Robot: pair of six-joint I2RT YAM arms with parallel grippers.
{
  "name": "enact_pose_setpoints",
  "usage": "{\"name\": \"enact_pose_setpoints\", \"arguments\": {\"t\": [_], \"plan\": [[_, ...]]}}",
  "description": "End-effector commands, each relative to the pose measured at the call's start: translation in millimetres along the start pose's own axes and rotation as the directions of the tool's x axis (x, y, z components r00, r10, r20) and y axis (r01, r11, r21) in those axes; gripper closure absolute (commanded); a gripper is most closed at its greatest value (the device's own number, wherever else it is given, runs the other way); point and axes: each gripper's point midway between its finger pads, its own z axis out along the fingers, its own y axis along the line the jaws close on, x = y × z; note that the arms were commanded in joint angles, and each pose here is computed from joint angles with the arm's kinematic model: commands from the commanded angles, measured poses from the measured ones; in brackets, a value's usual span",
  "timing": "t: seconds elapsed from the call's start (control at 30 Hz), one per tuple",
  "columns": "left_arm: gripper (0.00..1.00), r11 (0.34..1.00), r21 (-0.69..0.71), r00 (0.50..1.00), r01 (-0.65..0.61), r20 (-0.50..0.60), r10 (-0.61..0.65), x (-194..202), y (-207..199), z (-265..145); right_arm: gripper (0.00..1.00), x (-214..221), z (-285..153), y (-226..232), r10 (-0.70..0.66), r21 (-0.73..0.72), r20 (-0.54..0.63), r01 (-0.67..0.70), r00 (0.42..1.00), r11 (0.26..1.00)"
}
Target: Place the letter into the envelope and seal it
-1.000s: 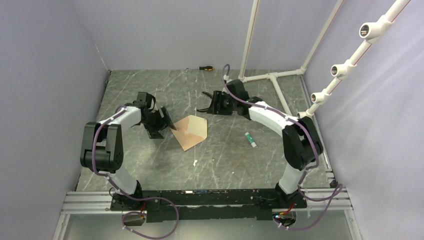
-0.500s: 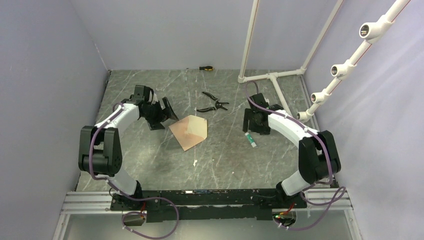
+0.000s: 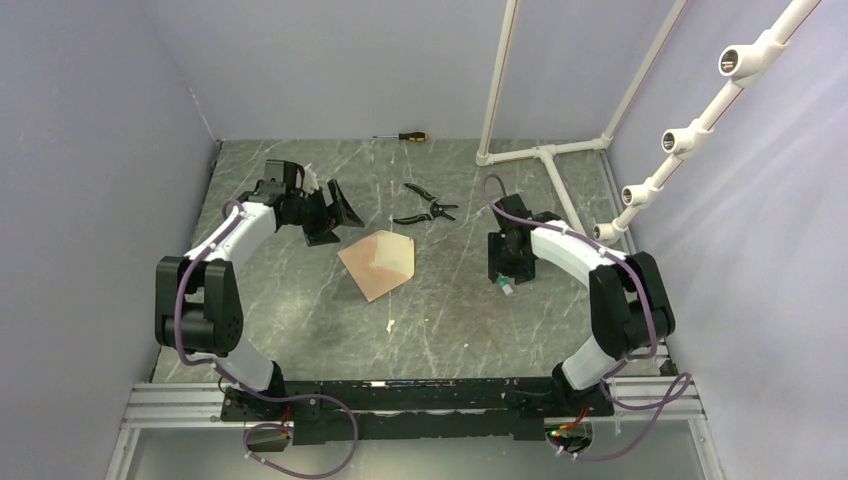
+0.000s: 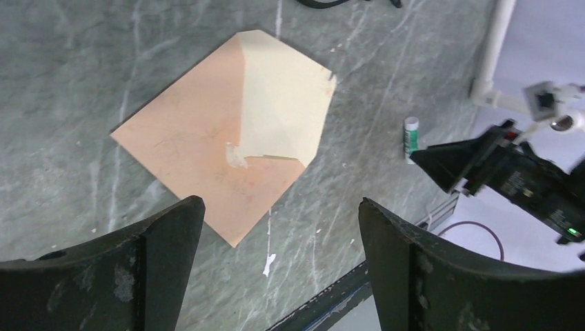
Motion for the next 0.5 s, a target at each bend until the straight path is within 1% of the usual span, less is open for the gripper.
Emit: {"name": "enact_pose_setpoints", "arguments": {"t": [0.0,0.07,0.17,0.3,0.4,0.47], "plan": [[0.13,0.985,0.152,0.996,-0.085,0.053,0.078,-17,-43,-18,0.44,13,13,-2,-0.011,0.006,-0.056,0.011,0.998,1.0],[0.13,0.983,0.167,0.996,-0.08,0.048,0.073,-17,-46,-18,0.5,10,16,-1,0.0,0.005,-0.041,0.0,0.999,1.0],[0.13,0.978,0.197,0.997,-0.065,0.041,0.058,-16,-51,-18,0.61,3,22,2,-0.019,0.005,0.013,0.019,1.0,1.0],[0.12,0.967,0.254,1.0,-0.028,0.008,0.027,-13,-60,-14,0.7,-4,20,22,-0.11,-0.033,0.09,0.113,0.99,0.993],[0.12,0.96,0.278,1.0,-0.01,-0.024,0.017,-10,-67,-9,0.77,-8,23,34,-0.13,-0.085,0.119,0.14,0.984,0.987],[0.12,0.959,0.282,0.999,-0.002,-0.042,0.014,-7,-70,-5,0.87,-10,25,37,-0.14,-0.094,0.12,0.152,0.983,0.984]]}}
